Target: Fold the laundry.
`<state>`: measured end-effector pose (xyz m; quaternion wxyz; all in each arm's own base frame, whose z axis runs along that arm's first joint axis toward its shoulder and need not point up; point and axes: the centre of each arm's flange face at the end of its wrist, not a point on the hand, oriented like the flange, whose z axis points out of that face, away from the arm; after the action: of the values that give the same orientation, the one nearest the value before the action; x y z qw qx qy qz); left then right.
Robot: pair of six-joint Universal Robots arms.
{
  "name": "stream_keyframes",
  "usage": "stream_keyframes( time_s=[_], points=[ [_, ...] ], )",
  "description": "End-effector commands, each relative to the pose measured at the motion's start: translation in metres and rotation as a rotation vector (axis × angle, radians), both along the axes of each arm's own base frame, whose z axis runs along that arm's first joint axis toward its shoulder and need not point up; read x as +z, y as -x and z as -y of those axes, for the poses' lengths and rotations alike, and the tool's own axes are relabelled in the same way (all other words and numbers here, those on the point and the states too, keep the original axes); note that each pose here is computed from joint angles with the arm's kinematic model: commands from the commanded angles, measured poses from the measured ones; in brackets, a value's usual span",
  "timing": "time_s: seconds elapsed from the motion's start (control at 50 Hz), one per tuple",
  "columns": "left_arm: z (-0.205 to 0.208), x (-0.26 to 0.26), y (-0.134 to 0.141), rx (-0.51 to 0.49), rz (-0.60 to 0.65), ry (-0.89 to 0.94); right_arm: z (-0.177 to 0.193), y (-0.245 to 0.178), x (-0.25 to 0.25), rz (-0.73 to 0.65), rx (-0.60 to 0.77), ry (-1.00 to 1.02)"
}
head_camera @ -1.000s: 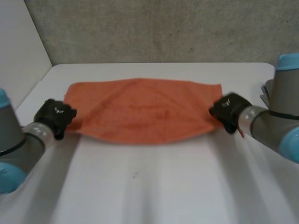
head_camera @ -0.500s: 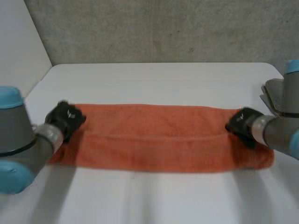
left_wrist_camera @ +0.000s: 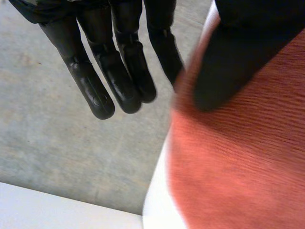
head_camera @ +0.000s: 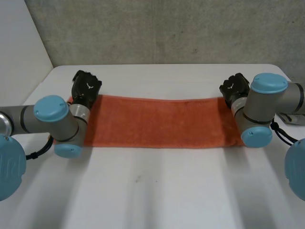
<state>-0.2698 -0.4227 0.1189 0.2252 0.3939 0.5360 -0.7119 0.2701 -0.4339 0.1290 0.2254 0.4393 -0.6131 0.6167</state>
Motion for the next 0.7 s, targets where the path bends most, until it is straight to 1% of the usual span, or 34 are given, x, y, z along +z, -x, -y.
stream_keyframes(
  time_s=[0.02, 0.06, 0.1, 0.12, 0.18, 0.2, 0.24, 0.26, 0.28, 0.32, 0.34, 0.38, 0.42, 0.44, 0.46, 0.5, 0.58, 0.7],
  points=[
    [-0.013, 0.007, 0.011, -0.036, -0.052, 0.143, -0.002, -0.004, 0.009, 0.045, -0.013, 0.034],
    [-0.021, 0.024, 0.017, -0.050, -0.075, 0.200, -0.008, -0.002, 0.025, 0.087, -0.033, 0.036],
    [-0.025, 0.030, 0.017, -0.050, -0.081, 0.217, -0.012, 0.003, 0.043, 0.133, -0.048, 0.047],
    [-0.027, 0.031, 0.017, -0.052, -0.080, 0.214, -0.018, 0.007, 0.061, 0.186, -0.055, 0.053],
    [-0.039, 0.033, 0.016, -0.060, -0.073, 0.185, -0.030, 0.010, 0.084, 0.266, -0.051, 0.051],
    [-0.042, 0.038, 0.015, -0.062, -0.075, 0.181, -0.040, 0.013, 0.095, 0.299, -0.049, 0.035],
    [-0.054, 0.053, 0.011, -0.071, -0.097, 0.153, -0.051, 0.016, 0.103, 0.326, -0.048, 0.001],
    [-0.058, 0.058, 0.010, -0.076, -0.112, 0.138, -0.064, 0.018, 0.109, 0.340, -0.042, -0.046],
    [-0.067, 0.065, 0.007, -0.088, -0.151, 0.094, -0.071, 0.020, 0.110, 0.342, -0.039, -0.083],
    [-0.077, 0.067, 0.004, -0.095, -0.184, 0.033, -0.080, 0.024, 0.108, 0.342, -0.035, -0.150],
    [-0.081, 0.070, 0.001, -0.097, -0.204, 0.004, -0.088, 0.030, 0.101, 0.344, -0.043, -0.236],
    [-0.094, 0.078, -0.005, -0.100, -0.277, -0.086, -0.094, 0.040, 0.090, 0.357, -0.072, -0.334],
    [-0.102, 0.082, -0.008, -0.104, -0.330, -0.149, -0.099, 0.056, 0.077, 0.405, -0.123, -0.454],
    [-0.110, 0.084, -0.011, -0.110, -0.389, -0.223, -0.100, 0.060, 0.073, 0.426, -0.138, -0.483],
    [-0.112, 0.083, -0.012, -0.112, -0.411, -0.254, -0.101, 0.062, 0.069, 0.448, -0.146, -0.505],
    [-0.121, 0.082, -0.015, -0.123, -0.488, -0.349, -0.102, 0.068, 0.058, 0.497, -0.148, -0.542],
    [-0.125, 0.079, -0.020, -0.117, -0.574, -0.455, -0.100, 0.074, 0.044, 0.531, -0.132, -0.549],
    [-0.128, 0.075, -0.021, -0.105, -0.594, -0.495, -0.087, 0.080, 0.017, 0.544, -0.133, -0.487]
  ],
)
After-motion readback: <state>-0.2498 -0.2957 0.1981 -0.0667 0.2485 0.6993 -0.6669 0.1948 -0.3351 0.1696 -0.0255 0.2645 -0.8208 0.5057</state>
